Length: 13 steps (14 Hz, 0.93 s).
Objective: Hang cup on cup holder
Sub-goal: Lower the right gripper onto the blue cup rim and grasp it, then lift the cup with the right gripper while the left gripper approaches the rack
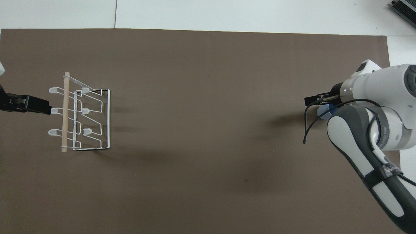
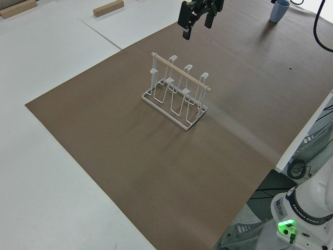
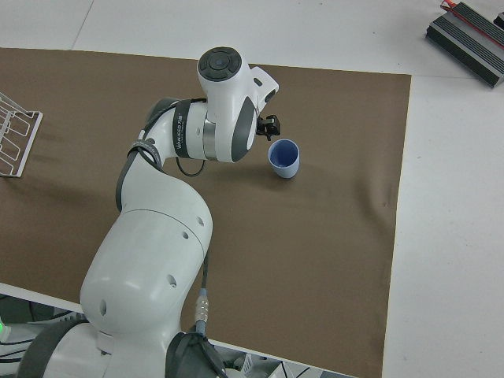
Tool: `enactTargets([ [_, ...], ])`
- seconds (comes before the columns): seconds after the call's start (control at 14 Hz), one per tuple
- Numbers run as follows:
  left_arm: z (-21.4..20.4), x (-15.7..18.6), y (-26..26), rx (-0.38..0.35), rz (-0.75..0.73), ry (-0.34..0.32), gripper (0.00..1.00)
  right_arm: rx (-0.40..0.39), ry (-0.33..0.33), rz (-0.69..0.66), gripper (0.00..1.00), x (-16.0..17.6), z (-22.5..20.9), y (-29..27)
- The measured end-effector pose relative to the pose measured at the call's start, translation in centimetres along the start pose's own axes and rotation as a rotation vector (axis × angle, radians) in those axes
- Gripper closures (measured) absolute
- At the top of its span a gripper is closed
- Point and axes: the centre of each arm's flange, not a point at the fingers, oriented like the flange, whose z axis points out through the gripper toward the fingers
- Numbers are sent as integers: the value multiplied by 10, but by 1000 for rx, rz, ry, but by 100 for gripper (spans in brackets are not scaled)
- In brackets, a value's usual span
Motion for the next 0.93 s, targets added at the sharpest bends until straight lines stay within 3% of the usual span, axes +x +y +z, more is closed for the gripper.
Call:
enactTargets([
  [0.93, 0, 0, 0, 0, 0, 0, 0, 3, -39, 22, 0, -31, 43, 11],
])
